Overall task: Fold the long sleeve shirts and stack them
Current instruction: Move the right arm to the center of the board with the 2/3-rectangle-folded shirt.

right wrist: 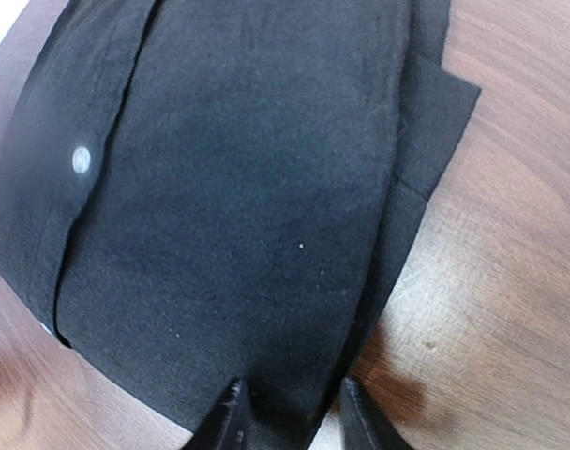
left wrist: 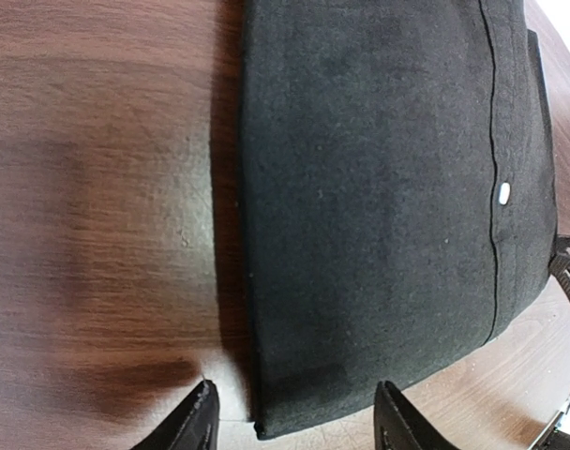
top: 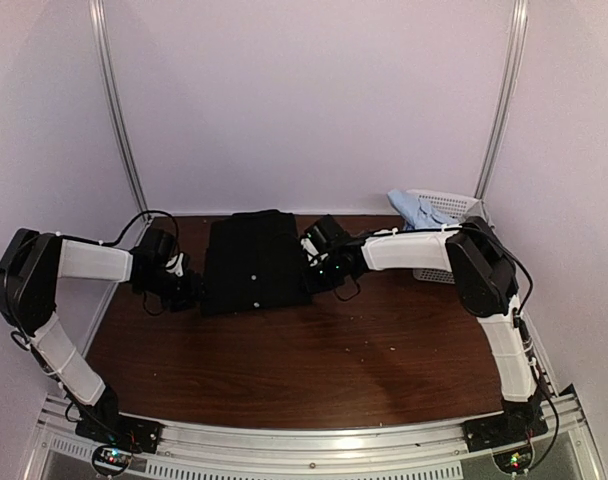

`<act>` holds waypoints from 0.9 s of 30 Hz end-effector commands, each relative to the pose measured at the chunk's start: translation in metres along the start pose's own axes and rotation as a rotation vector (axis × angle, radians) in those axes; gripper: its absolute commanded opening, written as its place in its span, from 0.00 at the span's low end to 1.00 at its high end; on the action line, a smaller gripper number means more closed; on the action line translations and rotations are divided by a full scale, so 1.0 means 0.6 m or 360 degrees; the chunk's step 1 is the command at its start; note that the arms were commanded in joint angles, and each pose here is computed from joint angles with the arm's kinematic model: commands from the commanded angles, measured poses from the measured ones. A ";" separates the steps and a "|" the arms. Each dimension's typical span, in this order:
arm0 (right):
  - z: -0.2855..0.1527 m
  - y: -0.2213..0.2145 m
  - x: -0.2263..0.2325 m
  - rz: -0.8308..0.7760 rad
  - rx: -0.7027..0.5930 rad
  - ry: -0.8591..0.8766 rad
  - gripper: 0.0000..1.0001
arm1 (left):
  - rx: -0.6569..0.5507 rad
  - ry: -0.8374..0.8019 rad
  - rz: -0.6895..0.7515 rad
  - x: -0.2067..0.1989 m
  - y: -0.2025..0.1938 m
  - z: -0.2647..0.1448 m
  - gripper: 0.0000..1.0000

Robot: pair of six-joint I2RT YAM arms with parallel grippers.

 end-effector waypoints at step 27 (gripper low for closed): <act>-0.066 -0.075 0.004 0.0083 -0.0017 0.0045 0.00 | 0.0024 -0.0054 0.0052 -0.018 -0.008 0.013 0.46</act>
Point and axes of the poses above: each gripper's point midway between its finger pads, its own z axis out along the fingers, its own x axis along the line the jaws close on, y = z × x, the point moved 4 cm from there along -z, back along the fingers, and after that the axes turned 3 degrees about -z, right-handed, at the moved point
